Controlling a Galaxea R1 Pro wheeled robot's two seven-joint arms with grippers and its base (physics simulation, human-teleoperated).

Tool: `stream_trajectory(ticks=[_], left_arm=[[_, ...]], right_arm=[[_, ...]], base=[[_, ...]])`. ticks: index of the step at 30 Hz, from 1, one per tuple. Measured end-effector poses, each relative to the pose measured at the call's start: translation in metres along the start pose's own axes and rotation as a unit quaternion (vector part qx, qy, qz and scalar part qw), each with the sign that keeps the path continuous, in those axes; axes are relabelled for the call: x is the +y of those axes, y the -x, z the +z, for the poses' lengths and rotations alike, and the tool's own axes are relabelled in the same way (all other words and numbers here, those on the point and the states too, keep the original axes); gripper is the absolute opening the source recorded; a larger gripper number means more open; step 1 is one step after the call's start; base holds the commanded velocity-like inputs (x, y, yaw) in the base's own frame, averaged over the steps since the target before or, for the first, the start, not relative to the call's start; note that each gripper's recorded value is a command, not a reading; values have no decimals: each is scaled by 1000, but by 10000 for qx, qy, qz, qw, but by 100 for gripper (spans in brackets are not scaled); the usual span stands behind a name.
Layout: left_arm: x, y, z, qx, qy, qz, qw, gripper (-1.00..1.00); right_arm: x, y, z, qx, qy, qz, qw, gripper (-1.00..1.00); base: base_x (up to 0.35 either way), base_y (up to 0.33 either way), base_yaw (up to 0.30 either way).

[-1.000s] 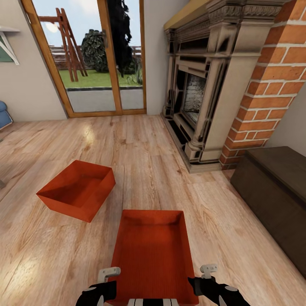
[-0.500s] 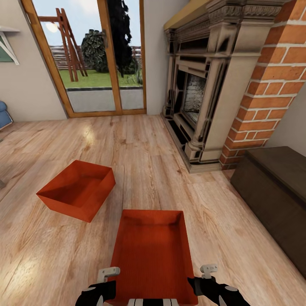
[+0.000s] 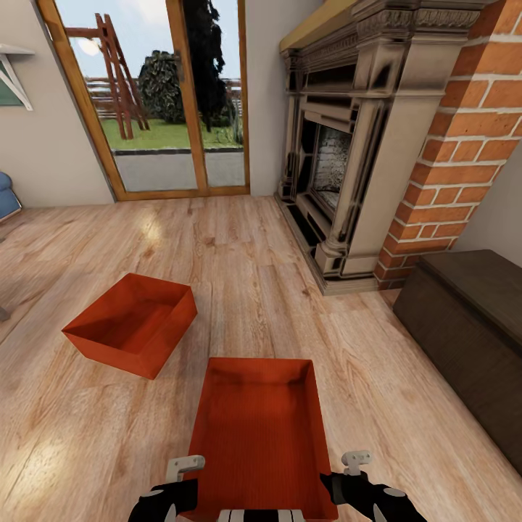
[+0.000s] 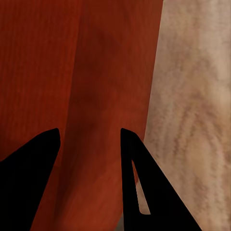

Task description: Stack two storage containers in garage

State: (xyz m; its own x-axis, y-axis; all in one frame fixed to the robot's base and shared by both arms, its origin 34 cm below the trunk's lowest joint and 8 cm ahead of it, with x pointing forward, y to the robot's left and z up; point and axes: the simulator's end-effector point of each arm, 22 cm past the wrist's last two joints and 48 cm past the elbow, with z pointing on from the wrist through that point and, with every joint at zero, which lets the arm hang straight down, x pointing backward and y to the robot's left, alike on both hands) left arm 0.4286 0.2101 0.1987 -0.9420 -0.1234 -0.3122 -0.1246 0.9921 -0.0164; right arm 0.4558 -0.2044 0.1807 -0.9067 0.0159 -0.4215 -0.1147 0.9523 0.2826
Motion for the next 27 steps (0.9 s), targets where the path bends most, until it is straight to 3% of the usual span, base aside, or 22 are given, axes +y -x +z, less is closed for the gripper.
stream_trajectory(ticks=[27], left_arm=[[-1,0,0,1,1,-1,10000,-100]], right_arm=[[4,0,0,-4,77,0,10000,-100]], base=[[0,0,0]])
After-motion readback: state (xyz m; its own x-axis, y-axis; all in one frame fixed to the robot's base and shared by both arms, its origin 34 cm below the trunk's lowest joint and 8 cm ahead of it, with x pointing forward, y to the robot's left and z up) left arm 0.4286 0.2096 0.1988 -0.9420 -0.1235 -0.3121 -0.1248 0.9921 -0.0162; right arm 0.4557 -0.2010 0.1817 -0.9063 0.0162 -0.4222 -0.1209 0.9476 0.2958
